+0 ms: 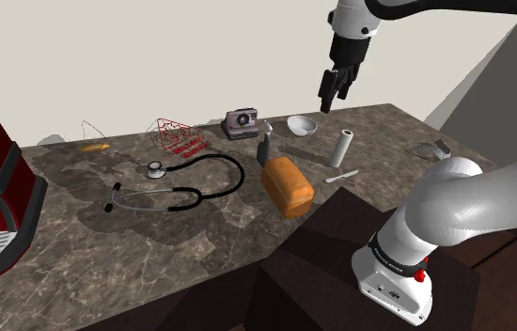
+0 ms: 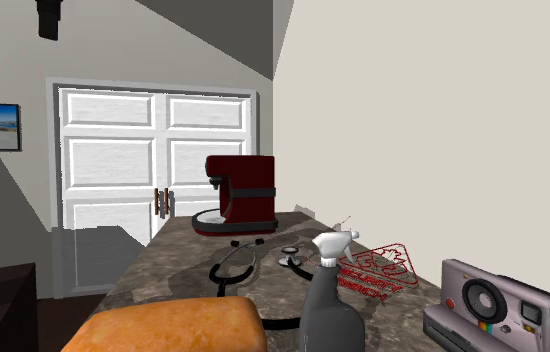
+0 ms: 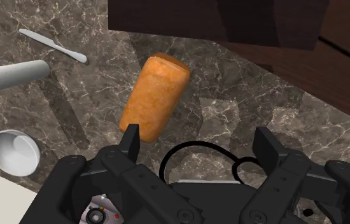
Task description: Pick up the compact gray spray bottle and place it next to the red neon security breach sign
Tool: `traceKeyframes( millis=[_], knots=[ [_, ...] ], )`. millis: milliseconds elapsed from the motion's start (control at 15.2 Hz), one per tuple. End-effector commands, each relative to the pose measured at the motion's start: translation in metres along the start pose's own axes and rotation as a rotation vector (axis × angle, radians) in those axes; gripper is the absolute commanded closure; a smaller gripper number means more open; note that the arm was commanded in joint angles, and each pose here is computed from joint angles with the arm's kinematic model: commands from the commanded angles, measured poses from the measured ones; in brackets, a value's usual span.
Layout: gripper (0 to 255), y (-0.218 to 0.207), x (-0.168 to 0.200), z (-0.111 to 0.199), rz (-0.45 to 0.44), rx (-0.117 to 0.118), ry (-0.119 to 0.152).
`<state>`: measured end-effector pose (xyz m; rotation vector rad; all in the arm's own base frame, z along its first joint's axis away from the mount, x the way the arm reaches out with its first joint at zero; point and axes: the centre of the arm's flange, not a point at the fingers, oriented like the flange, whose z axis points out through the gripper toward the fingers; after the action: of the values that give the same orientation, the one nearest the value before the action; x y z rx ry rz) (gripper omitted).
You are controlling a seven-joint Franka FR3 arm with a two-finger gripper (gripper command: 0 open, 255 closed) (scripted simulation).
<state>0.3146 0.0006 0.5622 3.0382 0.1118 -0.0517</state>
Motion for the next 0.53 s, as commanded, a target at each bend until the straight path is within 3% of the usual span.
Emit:
traceKeyframes(
  millis=[0, 462],
  knots=[
    [0, 0.0, 0.0, 0.0, 0.0, 0.0, 0.0],
    [0, 0.032, 0.066, 0.056, 0.07, 0.017, 0.01]
  ],
)
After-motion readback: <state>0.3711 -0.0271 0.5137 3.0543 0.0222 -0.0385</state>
